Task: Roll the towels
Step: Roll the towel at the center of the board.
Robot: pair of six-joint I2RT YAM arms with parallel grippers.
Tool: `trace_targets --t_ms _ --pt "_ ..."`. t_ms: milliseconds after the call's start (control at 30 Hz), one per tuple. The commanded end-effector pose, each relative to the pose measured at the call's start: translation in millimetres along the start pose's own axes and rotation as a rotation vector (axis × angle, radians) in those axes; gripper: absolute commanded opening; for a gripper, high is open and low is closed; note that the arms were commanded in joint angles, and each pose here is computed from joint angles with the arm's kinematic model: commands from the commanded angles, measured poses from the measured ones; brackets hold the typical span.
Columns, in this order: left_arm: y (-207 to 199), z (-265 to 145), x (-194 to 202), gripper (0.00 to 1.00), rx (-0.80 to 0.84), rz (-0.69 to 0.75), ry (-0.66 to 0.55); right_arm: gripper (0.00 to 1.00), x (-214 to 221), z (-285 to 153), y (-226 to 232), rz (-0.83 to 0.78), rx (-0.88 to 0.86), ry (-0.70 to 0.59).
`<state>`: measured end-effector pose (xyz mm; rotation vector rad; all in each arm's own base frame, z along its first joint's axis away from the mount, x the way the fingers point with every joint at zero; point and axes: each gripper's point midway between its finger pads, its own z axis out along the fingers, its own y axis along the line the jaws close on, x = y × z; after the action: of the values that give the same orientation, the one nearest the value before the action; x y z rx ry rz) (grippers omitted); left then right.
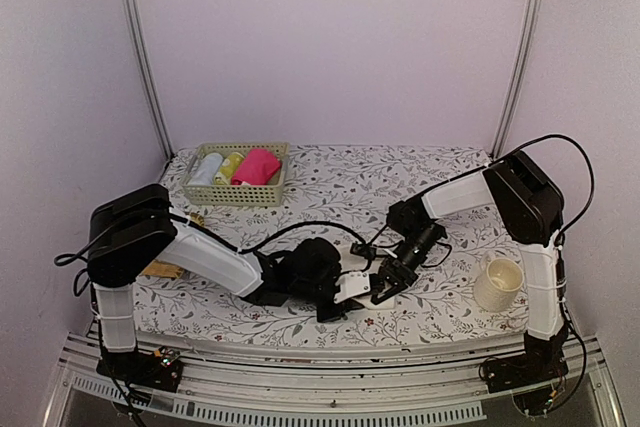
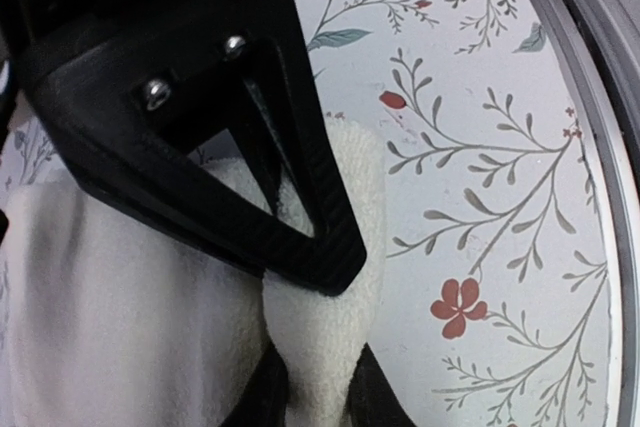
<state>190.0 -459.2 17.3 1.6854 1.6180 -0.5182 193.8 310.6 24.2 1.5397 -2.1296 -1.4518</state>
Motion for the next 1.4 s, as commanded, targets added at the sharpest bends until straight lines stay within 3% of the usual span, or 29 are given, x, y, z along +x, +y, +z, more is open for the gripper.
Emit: trace_targets --t_ms 0,67,200,467,700,1067,1233,1367 --pt "-19 9 26 0.12 0.058 -0.015 0.099 0.19 -4 -7 4 -0.030 0.018 0.001" --pt "-20 7 24 0.08 0.076 -0.043 0.095 0.29 -9 -21 13 -0.081 0.062 -0.014" --pt "-27 6 26 0.04 0.176 -0.169 0.117 0.34 -28 -55 33 -0.216 0.207 -0.068" --pt "-20 3 32 0.04 0.359 -0.560 0.132 0.31 -20 -83 47 -0.396 0.520 -0.132" --pt "0 -4 21 0.05 0.583 -0.889 0.070 0.36 -1 -53 26 -0.528 0.740 0.036" --pt "4 3 29 0.05 0.655 -1.051 0.127 0.41 -22 -17 19 -0.697 0.847 0.136" --pt "5 5 34 0.05 0.655 -1.064 0.126 0.40 -18 -1 -2 -0.681 0.842 0.185" --pt "8 6 37 0.19 0.627 -1.050 0.132 0.29 -12 4 -20 -0.654 0.859 0.233"
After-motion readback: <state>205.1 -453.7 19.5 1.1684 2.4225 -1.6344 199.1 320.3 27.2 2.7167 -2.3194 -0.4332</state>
